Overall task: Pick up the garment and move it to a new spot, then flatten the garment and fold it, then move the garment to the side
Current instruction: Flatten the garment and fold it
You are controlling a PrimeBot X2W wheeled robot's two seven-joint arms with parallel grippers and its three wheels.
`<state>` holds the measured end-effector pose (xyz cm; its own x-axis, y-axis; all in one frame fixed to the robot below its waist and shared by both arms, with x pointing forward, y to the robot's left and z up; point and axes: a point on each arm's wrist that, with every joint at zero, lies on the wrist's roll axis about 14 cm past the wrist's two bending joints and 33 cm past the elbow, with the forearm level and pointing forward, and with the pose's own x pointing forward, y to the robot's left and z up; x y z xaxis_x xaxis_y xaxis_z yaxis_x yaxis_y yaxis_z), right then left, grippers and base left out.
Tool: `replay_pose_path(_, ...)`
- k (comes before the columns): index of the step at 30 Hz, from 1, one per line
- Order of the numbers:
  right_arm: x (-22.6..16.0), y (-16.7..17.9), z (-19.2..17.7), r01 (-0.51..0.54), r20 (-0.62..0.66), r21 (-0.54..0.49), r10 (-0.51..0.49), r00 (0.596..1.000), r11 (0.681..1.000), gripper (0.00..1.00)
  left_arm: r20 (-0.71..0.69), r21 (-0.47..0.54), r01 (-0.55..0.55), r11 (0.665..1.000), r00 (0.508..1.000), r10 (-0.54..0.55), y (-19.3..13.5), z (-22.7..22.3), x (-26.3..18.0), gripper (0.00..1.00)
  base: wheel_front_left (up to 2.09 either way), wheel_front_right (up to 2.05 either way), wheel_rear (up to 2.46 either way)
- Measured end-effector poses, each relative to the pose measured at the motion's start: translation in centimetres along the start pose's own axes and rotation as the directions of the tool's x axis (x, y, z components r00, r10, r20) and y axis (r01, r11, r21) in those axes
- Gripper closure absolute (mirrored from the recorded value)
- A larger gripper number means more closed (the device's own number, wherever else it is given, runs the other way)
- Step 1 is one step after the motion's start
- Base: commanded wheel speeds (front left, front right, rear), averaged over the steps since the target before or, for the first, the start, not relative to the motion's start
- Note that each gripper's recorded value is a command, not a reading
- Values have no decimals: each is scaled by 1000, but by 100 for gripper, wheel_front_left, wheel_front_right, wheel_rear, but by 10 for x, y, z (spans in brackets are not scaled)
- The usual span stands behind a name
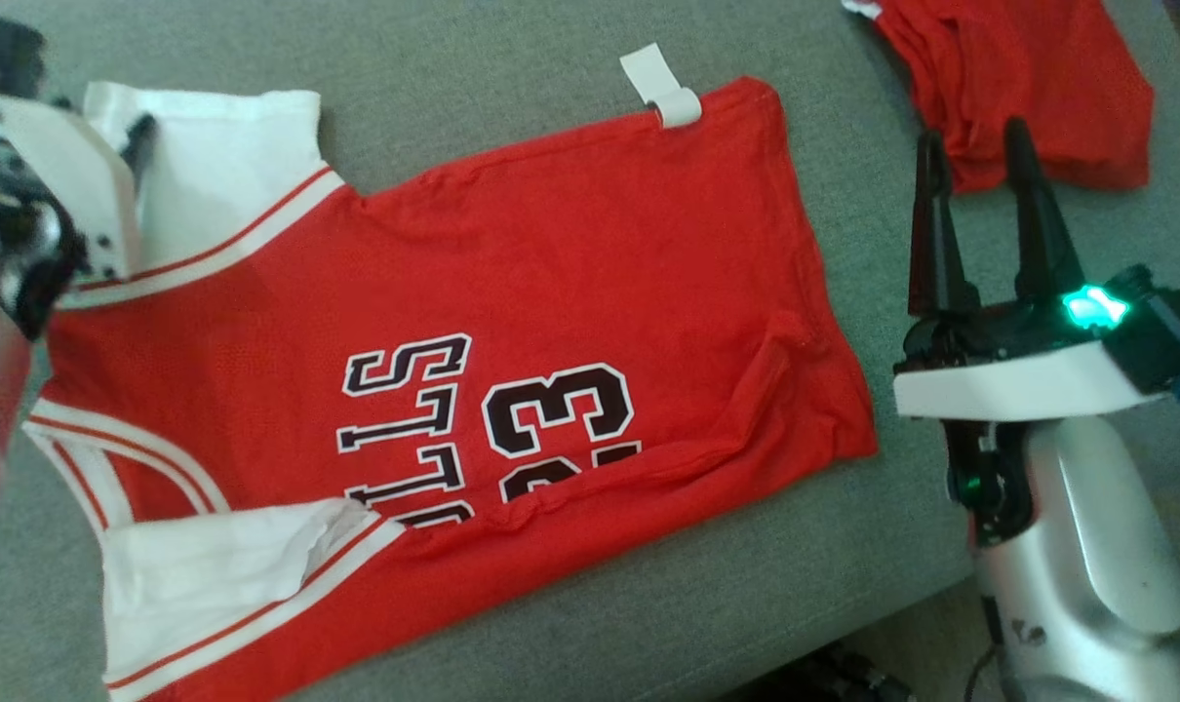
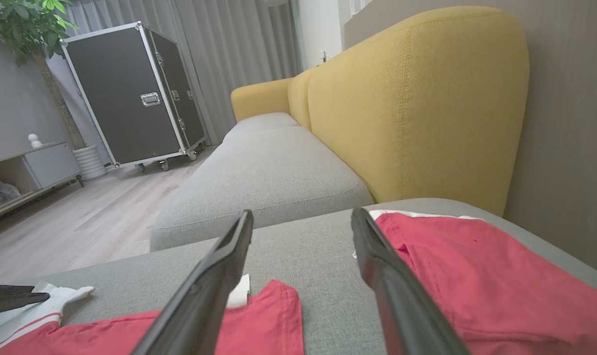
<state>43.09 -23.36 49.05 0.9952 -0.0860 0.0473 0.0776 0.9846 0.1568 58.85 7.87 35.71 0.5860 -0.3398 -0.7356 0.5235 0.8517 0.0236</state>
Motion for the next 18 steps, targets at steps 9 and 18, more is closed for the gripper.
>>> replay_pose_path(9, 10, -5, -2, 11, 3, -8, -11, 1000, 1000, 0, -48, -53, 43, 998, 998, -45, -1, 5, 14, 100, 0, 0, 0)
replay_pose_path(18, 13, -2, 8, -8, 26, -94, 10, 1000, 995, 0, 12, -2, 102, 995, 995, -102, -23, 2, -9, 100, 0, 0, 0)
